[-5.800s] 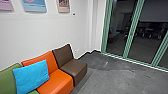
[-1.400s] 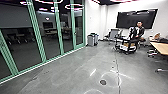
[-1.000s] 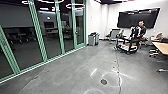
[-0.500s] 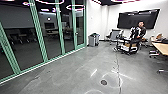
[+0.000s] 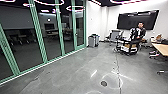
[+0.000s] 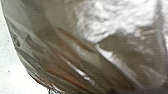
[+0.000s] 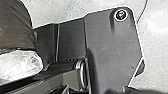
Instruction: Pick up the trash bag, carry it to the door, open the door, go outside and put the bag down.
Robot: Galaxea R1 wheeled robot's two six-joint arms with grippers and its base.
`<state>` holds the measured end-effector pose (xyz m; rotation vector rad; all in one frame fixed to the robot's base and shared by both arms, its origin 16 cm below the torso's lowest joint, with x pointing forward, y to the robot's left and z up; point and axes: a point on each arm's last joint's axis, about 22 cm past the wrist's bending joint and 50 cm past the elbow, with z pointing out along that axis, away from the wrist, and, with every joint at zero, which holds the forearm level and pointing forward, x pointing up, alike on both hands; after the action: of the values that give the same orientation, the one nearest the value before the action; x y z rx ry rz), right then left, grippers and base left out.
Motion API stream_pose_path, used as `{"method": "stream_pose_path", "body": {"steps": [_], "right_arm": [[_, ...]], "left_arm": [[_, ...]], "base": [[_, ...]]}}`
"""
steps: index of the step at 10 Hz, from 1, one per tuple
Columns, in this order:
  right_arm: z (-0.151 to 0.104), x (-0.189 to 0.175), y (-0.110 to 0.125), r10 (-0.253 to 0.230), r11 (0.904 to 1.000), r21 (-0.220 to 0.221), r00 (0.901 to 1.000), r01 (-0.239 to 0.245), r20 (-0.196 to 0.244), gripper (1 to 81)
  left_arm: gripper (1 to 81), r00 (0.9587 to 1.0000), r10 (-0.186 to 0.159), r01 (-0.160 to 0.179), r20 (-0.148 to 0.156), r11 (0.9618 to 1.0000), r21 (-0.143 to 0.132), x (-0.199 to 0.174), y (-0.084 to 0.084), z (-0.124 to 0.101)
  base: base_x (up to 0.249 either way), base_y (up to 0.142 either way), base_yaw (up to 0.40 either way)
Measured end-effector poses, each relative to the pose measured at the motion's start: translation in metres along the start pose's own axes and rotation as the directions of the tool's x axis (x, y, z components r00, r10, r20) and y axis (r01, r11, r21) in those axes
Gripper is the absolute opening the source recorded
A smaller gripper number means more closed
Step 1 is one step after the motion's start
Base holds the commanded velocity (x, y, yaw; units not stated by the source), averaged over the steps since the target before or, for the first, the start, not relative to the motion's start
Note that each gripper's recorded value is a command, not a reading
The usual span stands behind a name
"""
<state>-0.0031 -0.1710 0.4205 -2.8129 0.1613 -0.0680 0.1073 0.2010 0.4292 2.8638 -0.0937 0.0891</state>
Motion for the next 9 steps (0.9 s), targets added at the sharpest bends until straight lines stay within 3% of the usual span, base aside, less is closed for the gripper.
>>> {"method": "stream_pose_path", "body": {"steps": [3, 5, 9], "right_arm": [[0.000, 0.015, -0.001, -0.005, 1.0000, 0.001, 0.9999, 0.005, -0.016, 81.1], [0.000, 0.009, 0.000, -0.002, 1.0000, 0.000, 1.0000, 0.002, -0.008, 81.1], [0.000, 0.010, -0.001, -0.003, 1.0000, 0.000, 1.0000, 0.003, -0.009, 81.1]], "left_arm": [[1.0, 0.9997, 0.005, -0.005, -0.025, 1.0000, 0.004, 0.020, -0.001, -0.001], [1.0, 1.0000, 0.002, -0.002, -0.009, 1.0000, 0.001, 0.010, 0.000, 0.000], [1.0, 0.9999, 0.003, -0.002, -0.013, 1.0000, 0.002, 0.012, -0.001, -0.001]], "base": [[0.114, 0.000, 0.000], [0.115, 0.000, 0.000], [0.119, 0.000, 0.000]]}}
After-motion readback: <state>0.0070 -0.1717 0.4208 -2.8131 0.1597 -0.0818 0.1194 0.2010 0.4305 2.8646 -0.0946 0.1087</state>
